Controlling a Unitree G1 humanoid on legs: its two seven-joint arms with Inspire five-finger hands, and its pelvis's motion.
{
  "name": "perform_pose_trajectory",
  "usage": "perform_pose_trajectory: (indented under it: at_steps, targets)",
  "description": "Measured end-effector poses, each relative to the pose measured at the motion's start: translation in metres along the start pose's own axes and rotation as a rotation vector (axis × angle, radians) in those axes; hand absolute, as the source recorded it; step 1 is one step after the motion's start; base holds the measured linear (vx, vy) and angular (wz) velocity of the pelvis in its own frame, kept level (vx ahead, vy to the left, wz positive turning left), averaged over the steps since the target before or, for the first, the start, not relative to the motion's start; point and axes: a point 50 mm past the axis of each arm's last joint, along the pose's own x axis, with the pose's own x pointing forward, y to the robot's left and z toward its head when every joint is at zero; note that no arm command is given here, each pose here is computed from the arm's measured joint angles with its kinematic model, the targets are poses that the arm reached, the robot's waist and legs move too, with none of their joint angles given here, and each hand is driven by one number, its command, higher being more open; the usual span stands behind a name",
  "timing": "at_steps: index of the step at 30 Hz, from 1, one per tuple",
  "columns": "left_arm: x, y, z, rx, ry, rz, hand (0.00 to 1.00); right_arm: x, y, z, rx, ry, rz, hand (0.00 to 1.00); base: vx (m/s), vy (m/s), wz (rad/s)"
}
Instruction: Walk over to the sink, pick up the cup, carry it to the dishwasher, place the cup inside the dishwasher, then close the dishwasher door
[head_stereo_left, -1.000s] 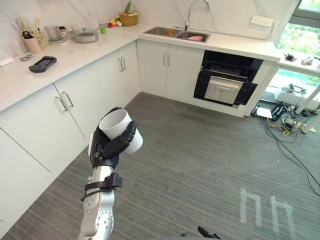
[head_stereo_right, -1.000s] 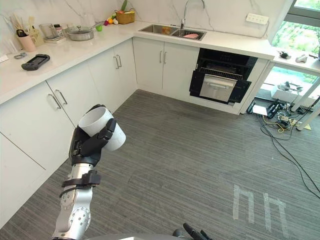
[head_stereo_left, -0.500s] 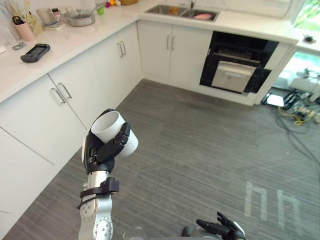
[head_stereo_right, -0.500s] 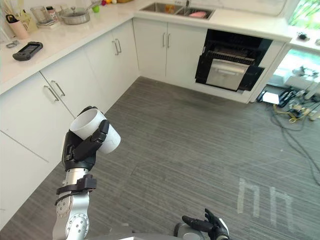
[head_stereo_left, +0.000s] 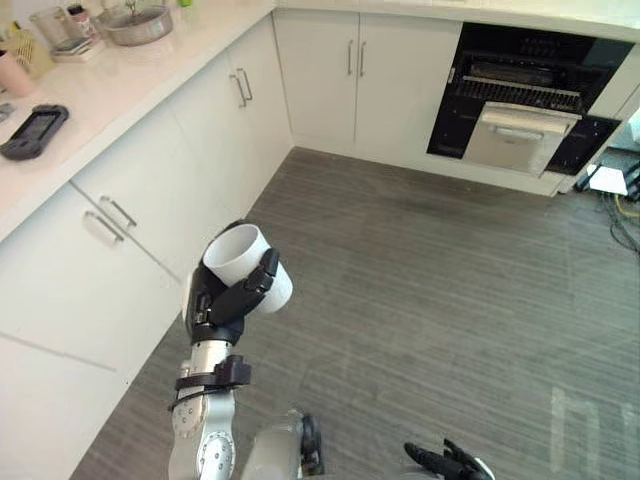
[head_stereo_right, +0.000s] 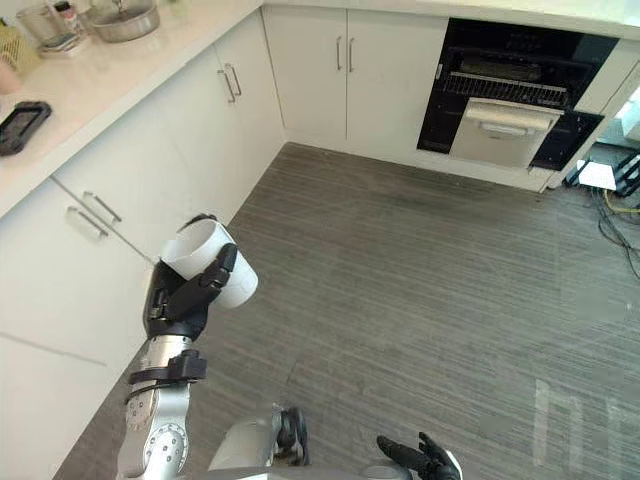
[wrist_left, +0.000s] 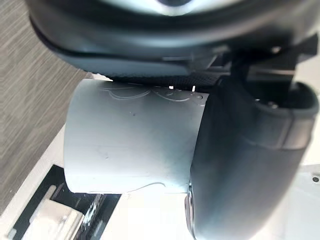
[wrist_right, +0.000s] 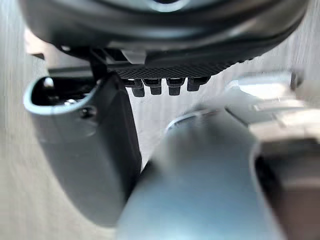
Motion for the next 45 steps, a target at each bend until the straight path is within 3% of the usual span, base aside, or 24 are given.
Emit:
perform_pose_trajectory:
  at_steps: [8,11,17,21,27,31,34,37,42,45]
  targets:
    - [0.005,-0.025,-0.015,0.023,0.062,-0.145,0.00,-0.002,0.014,0.011,0.166,-0.103,-0.024,1.00,0.54,0.063,0.10]
    - [0.006,-0.032,-0.022,0.034,0.102,-0.189,0.00,-0.008,0.004,-0.012,0.254,-0.007,-0.168,1.00,0.60,-0.042,0.19]
    - [0.007,-0.030,-0.015,0.030,0.063,-0.161,0.00,-0.012,-0.008,-0.009,0.173,0.018,-0.312,1.00,0.66,-0.089,-0.46]
    - [-0.001,-0.046,0.003,-0.005,-0.013,-0.248,0.00,-0.017,-0.004,0.006,0.137,-0.058,-0.352,1.00,0.49,-0.078,-0.43]
    - [-0.014,-0.037,0.001,0.019,0.009,-0.256,0.00,-0.012,-0.001,0.031,0.101,-0.172,-0.316,1.00,0.49,-0.010,-0.64]
    - [-0.021,-0.038,-0.004,0.009,0.037,-0.256,0.00,-0.003,0.014,0.063,0.118,-0.279,-0.288,1.00,0.52,0.111,-0.93]
    - [-0.022,-0.027,-0.012,0.029,0.078,-0.217,0.00,0.000,0.029,0.061,0.141,-0.281,-0.276,1.00,0.56,0.093,-0.84]
    - [-0.022,-0.017,-0.020,0.030,0.111,-0.178,0.00,-0.005,0.016,0.057,0.158,-0.314,-0.325,1.00,0.38,0.126,-0.82]
    - [-0.012,-0.026,-0.006,0.082,0.051,-0.278,0.00,-0.016,-0.023,0.047,0.175,-0.323,-0.478,1.00,0.25,0.120,-0.83]
    - [0.000,-0.020,0.011,0.135,-0.033,-0.246,0.00,-0.017,-0.009,0.071,0.126,-0.426,-0.424,1.00,0.33,-0.005,-1.20]
